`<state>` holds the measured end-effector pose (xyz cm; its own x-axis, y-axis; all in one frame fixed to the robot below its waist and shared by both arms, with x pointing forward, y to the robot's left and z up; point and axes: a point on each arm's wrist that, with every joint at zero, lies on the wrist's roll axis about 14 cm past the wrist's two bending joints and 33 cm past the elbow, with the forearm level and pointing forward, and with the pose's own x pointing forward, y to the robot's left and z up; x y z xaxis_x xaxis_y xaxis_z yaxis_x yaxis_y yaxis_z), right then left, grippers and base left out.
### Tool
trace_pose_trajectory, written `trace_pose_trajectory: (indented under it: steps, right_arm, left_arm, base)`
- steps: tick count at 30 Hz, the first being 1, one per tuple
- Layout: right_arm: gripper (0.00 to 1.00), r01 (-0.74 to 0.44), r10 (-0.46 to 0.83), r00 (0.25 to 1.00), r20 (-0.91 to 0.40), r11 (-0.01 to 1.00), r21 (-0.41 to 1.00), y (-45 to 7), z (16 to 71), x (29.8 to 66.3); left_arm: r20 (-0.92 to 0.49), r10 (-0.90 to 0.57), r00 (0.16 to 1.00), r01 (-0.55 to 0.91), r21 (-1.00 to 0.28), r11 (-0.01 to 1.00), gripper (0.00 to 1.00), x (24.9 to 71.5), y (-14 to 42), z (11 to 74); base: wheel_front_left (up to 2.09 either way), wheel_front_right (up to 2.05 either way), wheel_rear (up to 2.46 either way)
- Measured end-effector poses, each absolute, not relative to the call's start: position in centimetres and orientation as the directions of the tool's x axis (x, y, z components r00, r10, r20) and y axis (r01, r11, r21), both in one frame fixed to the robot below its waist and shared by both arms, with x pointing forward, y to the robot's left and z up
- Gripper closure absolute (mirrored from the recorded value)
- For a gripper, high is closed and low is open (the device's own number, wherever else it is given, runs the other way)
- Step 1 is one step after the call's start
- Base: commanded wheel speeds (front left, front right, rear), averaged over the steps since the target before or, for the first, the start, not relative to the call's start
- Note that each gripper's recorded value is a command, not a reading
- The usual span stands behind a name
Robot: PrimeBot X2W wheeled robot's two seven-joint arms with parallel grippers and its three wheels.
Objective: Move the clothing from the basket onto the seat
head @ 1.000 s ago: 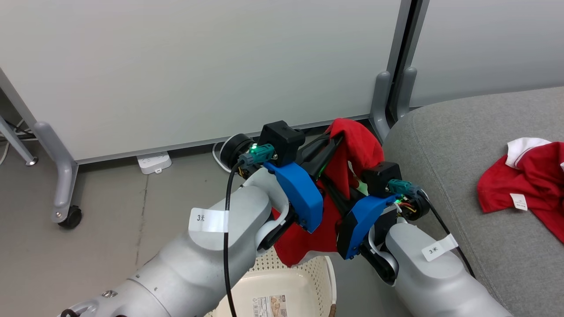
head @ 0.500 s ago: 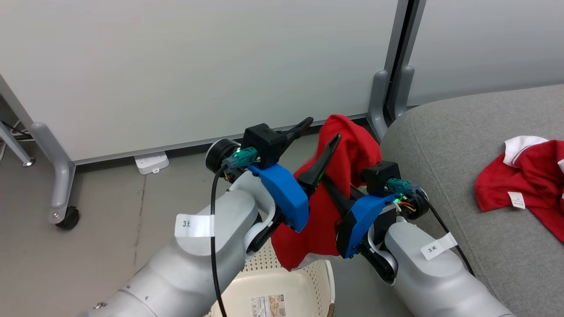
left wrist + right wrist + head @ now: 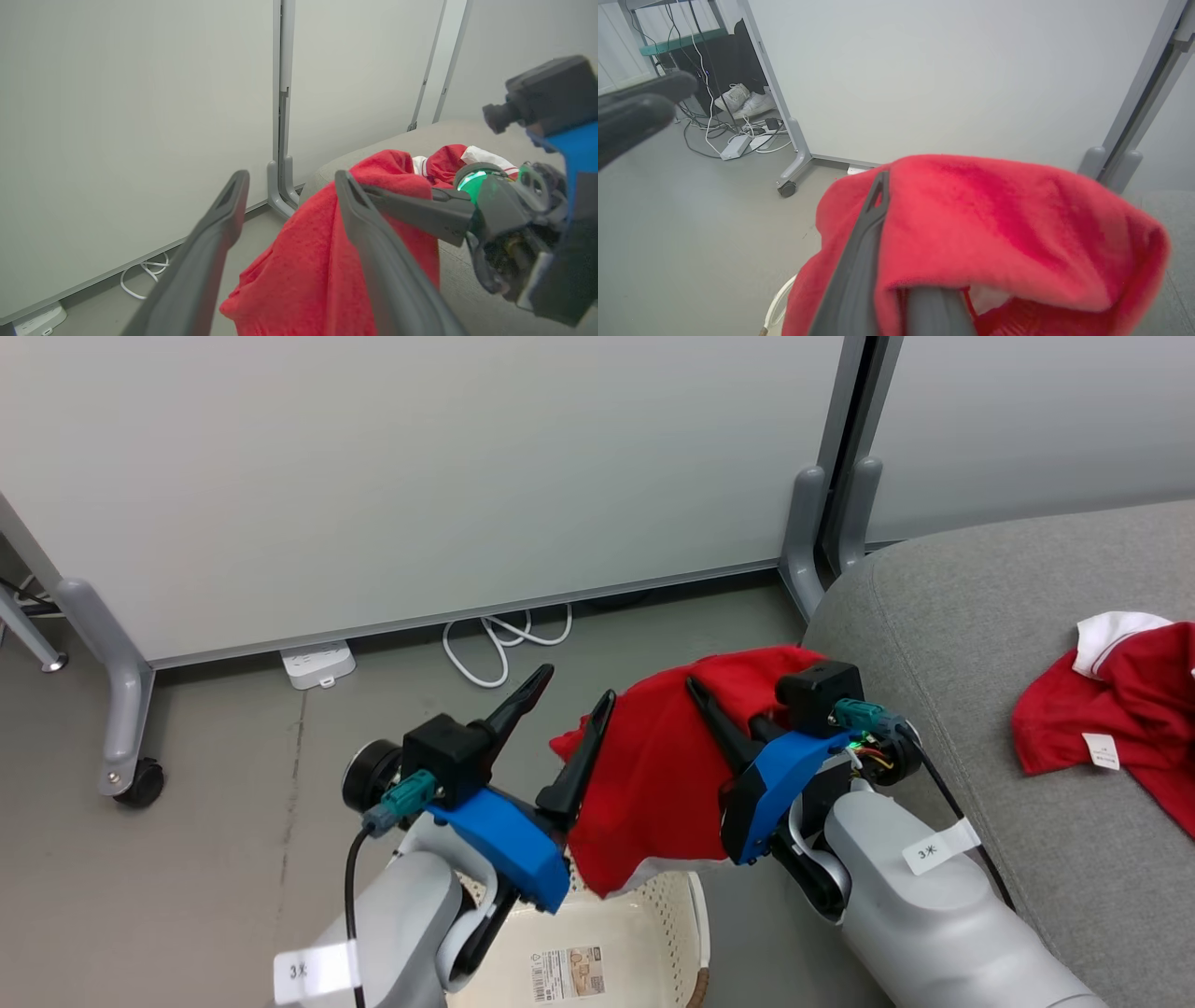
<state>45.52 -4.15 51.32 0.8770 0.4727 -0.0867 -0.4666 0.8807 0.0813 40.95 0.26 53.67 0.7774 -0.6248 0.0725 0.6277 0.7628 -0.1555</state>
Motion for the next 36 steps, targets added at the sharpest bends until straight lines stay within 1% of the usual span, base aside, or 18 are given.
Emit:
trace_pose_trajectory:
  steps: [6,11,21,36]
  right_arm:
    - [1.00,-0.458,0.463,0.885,-0.060,0.885,0.082,-4.5,52.0,45.9]
    - [1.00,-0.452,0.457,0.888,-0.054,0.888,0.080,-4.7,52.0,45.7]
    - [1.00,-0.441,0.447,0.893,-0.053,0.893,0.092,-5.0,51.7,45.4]
    - [1.00,-0.412,0.418,0.907,-0.048,0.905,0.101,-6.2,51.7,45.1]
  left_arm:
    - [0.077,-0.587,0.806,0.591,-0.171,0.788,0.00,39.5,2.0,52.3]
    - [0.045,-0.559,0.828,0.556,-0.201,0.807,0.00,38.1,3.1,50.5]
    - [0.013,-0.511,0.859,0.502,-0.210,0.839,0.00,37.1,5.0,49.1]
    - [0.011,-0.531,0.847,0.521,-0.211,0.827,0.00,37.2,4.0,48.9]
  base:
    - [0.00,0.00,0.00]
    - [0.00,0.00,0.00]
    - [0.00,0.00,0.00]
    - [0.00,0.00,0.00]
